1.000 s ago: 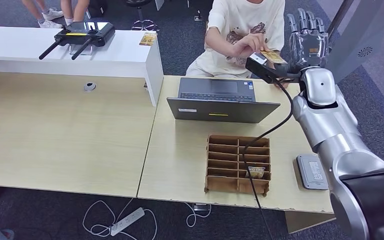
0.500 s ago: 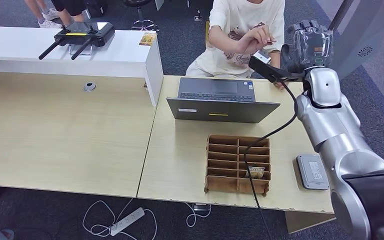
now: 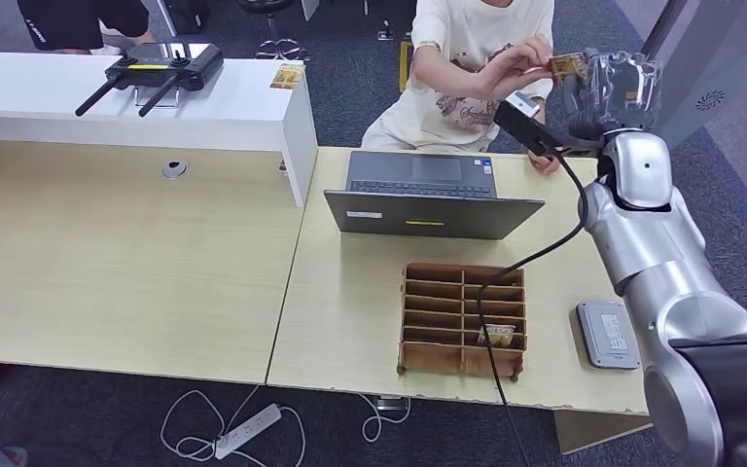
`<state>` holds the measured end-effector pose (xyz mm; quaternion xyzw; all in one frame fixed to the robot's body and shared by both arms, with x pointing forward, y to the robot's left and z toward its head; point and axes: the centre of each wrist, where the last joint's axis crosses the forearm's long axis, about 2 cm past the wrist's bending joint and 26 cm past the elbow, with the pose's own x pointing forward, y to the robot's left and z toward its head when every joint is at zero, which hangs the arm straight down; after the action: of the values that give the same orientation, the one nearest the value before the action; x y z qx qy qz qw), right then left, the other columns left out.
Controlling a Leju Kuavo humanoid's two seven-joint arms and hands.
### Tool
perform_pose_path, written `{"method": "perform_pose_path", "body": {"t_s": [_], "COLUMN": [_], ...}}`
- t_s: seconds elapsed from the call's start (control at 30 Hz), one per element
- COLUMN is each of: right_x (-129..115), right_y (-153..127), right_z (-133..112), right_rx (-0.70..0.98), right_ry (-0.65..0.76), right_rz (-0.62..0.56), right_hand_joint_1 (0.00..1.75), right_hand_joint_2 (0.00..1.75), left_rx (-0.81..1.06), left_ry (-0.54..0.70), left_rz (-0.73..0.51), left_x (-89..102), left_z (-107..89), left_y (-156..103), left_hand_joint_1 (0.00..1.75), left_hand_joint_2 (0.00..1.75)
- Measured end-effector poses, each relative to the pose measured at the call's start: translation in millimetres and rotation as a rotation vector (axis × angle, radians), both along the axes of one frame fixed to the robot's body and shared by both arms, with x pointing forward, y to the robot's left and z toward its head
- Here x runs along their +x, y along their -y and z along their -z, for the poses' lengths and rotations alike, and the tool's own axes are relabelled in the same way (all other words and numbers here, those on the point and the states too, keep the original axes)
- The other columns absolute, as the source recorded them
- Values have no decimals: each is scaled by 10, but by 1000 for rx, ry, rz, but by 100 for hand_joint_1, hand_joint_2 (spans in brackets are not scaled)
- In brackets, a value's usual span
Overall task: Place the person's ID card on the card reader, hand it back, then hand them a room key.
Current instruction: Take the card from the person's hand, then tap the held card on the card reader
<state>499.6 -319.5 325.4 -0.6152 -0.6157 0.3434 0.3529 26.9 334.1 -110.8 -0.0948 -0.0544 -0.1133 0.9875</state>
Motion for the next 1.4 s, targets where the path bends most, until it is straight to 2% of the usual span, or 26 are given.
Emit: {"method": "perform_pose_path", "body": {"t_s": [0.3,0.47,0.8,1.0,1.2,1.4], "right_x": [-27,-55,-109,-126,-147,-236], "right_y": [54,69,7,-8,13,27], "right_z": [91,173,293,277,280,347], "right_rx": [24,48,331,394,619,905], "right_ry": [13,28,-27,-17,-57,-104], "right_rz": [-15,-63,-244,-279,-454,-708], "right_hand_joint_1": [175,175,175,175,175,175], "right_hand_joint_2": [175,175,175,175,175,175], "left_rx": [0,-1,-8,-10,-13,-19], "left_ry": [1,1,8,9,9,12], "left_rz": [-8,-16,-47,-49,-63,-86], "left_x": [1,1,-5,-7,-22,-69], "left_z": [0,0,2,3,4,8], "left_y": [3,5,20,30,32,34], "left_hand_joint_1": [0,0,0,0,0,0], "left_hand_joint_2": [0,0,0,0,0,0]}}
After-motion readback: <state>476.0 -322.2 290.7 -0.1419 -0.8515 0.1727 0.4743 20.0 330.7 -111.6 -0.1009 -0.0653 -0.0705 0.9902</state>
